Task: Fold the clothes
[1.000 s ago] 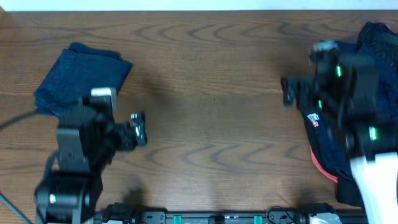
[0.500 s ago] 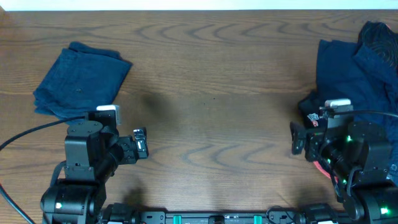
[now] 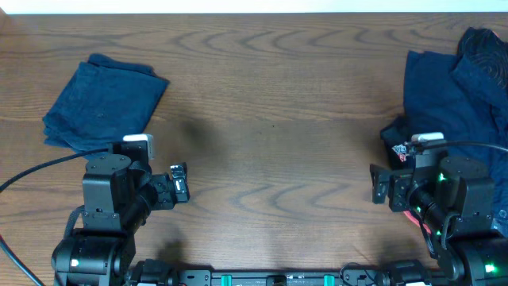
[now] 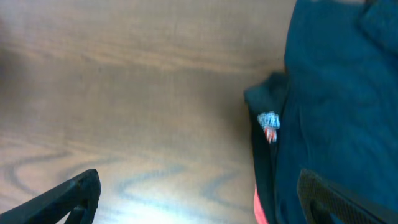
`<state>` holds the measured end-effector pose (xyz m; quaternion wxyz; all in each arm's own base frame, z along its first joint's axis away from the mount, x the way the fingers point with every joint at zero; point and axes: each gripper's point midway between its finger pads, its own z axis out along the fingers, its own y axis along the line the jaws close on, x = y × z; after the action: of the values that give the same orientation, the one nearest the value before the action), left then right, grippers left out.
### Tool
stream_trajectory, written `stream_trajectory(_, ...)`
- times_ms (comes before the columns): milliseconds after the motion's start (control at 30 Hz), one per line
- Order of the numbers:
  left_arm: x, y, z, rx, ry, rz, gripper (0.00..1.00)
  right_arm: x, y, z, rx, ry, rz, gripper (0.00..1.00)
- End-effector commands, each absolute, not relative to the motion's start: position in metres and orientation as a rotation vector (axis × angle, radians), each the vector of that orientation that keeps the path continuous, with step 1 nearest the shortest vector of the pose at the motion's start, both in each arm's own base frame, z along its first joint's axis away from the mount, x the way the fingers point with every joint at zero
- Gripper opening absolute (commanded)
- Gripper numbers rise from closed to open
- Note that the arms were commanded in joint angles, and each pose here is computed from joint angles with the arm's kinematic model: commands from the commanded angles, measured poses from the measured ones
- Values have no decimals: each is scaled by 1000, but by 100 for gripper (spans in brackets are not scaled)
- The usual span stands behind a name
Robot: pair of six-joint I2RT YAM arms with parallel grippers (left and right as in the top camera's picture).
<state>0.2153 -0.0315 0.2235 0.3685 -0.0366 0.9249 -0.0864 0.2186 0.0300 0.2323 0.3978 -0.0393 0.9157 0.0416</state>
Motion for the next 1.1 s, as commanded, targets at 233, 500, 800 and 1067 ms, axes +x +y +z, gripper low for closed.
stream_trajectory(233,215,-29,223,-102,2377,-207,98,231,25,224,-74,2131,94,99)
stream_trajectory(500,215,-29,223,-102,2377,-206,98,215,23,202,-67,1928,112,99)
stream_trajectory(800,215,-29,223,-102,2377,-206,98,216,24,210,-175,1698,45,99)
stream_trajectory(1067,215,-29,223,-102,2377,-207,98,240,27,193,-359,1537,-135,99)
